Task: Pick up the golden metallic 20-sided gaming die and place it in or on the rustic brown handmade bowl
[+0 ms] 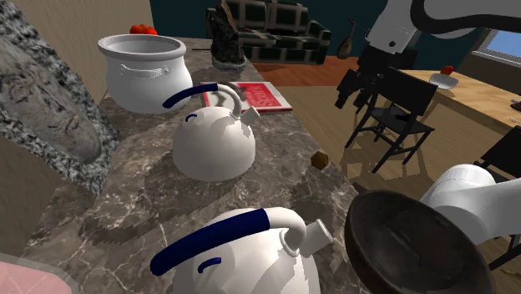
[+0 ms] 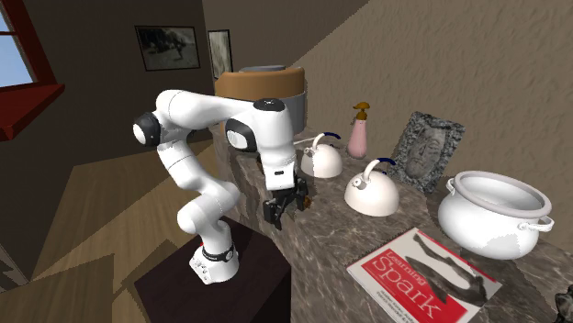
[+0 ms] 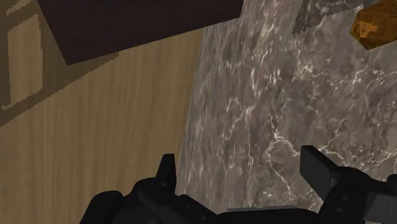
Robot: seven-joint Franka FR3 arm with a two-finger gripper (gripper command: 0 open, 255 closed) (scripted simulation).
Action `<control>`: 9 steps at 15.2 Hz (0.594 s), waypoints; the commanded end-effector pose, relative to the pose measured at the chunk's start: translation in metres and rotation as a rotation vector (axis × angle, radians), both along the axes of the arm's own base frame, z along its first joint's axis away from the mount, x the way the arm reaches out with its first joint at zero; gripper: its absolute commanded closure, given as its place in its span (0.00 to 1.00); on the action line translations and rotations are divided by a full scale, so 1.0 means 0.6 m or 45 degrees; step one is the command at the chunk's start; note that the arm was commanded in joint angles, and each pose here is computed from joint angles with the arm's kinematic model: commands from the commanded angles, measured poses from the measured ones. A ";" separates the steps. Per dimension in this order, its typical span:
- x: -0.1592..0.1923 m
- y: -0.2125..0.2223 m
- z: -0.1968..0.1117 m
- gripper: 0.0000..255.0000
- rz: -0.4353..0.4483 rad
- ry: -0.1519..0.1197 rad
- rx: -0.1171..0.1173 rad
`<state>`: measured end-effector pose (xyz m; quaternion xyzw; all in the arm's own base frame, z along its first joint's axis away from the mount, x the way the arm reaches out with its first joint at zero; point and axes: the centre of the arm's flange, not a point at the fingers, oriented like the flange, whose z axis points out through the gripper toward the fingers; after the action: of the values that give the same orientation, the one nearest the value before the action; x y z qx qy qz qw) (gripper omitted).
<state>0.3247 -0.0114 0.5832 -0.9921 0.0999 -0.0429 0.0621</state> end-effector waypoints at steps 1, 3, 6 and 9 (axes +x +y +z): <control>0.000 0.000 0.000 0.00 0.000 0.000 0.000; -0.009 0.045 -0.004 0.00 0.013 0.007 -0.012; -0.023 0.111 -0.012 0.00 0.032 0.017 -0.029; -0.038 0.177 -0.020 0.00 0.051 0.027 -0.046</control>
<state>0.3060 0.0795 0.5730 -0.9950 0.0818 -0.0342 0.0462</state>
